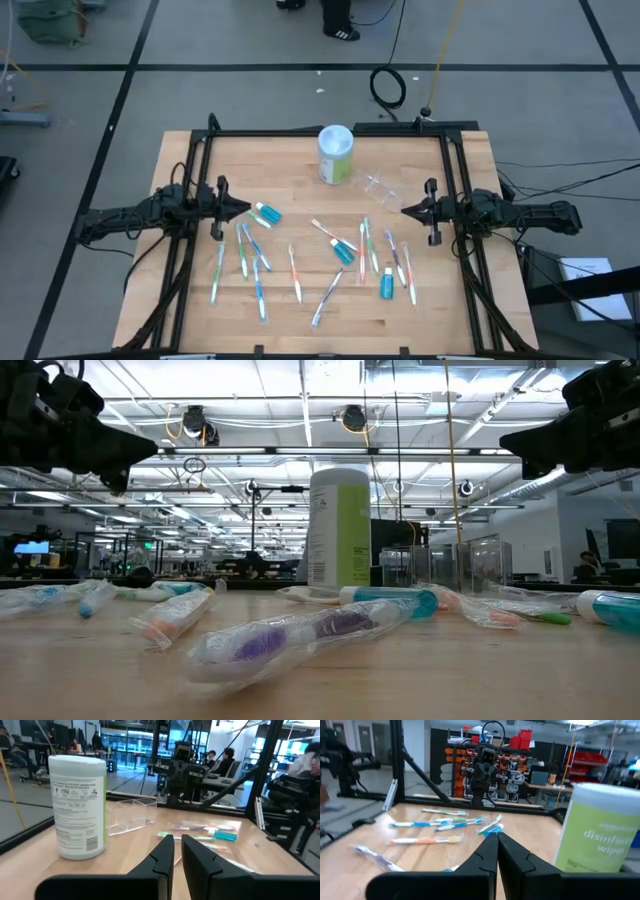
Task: Pick & Place toothbrushing station
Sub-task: Put the orange toothbrush into the transparent organizer
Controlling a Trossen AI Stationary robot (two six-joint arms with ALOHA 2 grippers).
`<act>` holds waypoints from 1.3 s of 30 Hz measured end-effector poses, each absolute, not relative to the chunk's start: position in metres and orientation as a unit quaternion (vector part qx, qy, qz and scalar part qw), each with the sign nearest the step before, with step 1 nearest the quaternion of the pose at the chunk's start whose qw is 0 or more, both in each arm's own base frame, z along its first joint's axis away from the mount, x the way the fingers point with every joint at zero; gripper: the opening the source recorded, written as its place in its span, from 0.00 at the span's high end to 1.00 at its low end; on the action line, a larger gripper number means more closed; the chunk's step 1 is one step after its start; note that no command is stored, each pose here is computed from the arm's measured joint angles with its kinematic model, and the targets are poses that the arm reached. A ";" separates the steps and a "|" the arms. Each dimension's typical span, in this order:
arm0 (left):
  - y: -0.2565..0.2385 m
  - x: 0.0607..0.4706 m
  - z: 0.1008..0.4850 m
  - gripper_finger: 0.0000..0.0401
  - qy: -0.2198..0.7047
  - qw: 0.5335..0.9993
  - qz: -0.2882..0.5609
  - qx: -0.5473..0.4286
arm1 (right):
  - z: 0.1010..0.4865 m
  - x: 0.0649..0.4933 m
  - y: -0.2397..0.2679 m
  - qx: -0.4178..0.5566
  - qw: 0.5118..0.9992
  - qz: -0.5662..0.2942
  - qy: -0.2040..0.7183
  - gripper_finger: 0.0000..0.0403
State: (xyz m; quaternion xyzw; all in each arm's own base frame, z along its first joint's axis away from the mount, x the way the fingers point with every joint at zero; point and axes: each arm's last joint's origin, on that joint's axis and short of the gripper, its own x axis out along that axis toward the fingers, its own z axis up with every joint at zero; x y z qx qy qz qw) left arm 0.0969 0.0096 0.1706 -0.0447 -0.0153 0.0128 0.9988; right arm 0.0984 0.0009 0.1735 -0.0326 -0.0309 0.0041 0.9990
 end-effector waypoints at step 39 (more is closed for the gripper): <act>0.010 0.097 0.171 0.91 -0.019 0.996 0.029 0.083 | 0.202 0.092 -0.005 0.056 0.978 -0.084 -0.185 0.99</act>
